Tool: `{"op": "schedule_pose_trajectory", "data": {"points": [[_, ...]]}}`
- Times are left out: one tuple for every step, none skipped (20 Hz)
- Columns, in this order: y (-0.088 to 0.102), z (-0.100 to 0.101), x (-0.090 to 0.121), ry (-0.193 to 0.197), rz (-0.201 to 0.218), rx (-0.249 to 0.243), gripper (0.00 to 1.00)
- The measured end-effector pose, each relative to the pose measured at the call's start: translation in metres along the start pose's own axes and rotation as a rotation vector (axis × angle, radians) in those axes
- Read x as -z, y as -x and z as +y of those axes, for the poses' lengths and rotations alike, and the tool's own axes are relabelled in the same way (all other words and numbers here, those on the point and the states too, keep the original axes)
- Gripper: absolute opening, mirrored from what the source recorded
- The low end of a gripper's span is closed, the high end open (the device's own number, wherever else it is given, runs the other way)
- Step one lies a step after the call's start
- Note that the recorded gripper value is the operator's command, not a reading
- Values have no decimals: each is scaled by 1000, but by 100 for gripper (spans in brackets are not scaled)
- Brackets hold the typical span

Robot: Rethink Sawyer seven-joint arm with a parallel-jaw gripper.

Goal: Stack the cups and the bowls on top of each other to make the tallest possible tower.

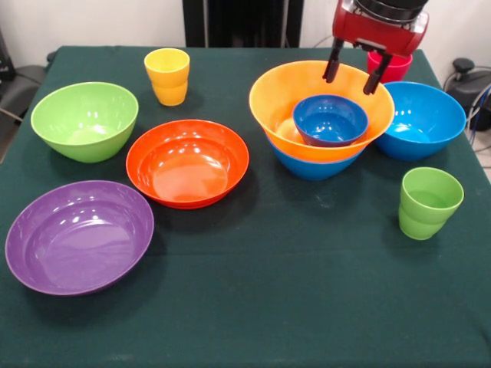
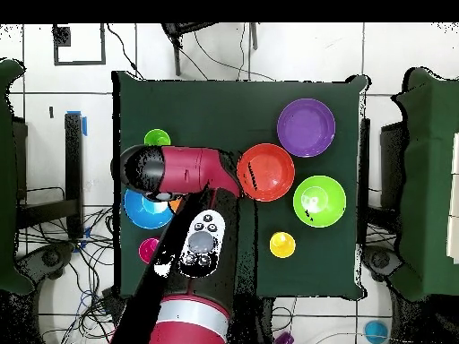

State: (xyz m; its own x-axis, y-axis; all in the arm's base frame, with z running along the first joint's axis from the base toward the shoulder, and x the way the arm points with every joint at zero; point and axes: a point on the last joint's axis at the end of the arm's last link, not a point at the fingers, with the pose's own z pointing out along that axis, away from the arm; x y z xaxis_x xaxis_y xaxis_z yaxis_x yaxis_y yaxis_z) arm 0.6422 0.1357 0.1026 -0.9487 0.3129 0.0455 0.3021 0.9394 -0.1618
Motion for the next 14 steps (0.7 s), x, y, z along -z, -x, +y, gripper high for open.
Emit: {"op": "schedule_pose_trajectory", "data": {"points": [[1, -1, 2, 1, -2, -2, 100], [2, -2, 4, 3, -5, -4, 100], [3, -3, 6, 5, -8, -6, 100], [5, -5, 10, 7, -10, -10, 100], [7, -8, 15, 9, -10, -15, 100], [10, -11, 21, 11, -7, -22, 100], [13, -16, 27, 12, -2, -30, 100], [18, -22, 36, 14, 7, -43, 100], [22, -27, 42, 16, 14, -52, 100], [27, -34, 50, 18, 24, -64, 100], [32, -40, 56, 20, 32, -75, 100], [45, -56, 72, 24, 51, -101, 100], [49, -61, 77, 26, 55, -108, 100], [54, -67, 83, 28, 60, -119, 100]]}}
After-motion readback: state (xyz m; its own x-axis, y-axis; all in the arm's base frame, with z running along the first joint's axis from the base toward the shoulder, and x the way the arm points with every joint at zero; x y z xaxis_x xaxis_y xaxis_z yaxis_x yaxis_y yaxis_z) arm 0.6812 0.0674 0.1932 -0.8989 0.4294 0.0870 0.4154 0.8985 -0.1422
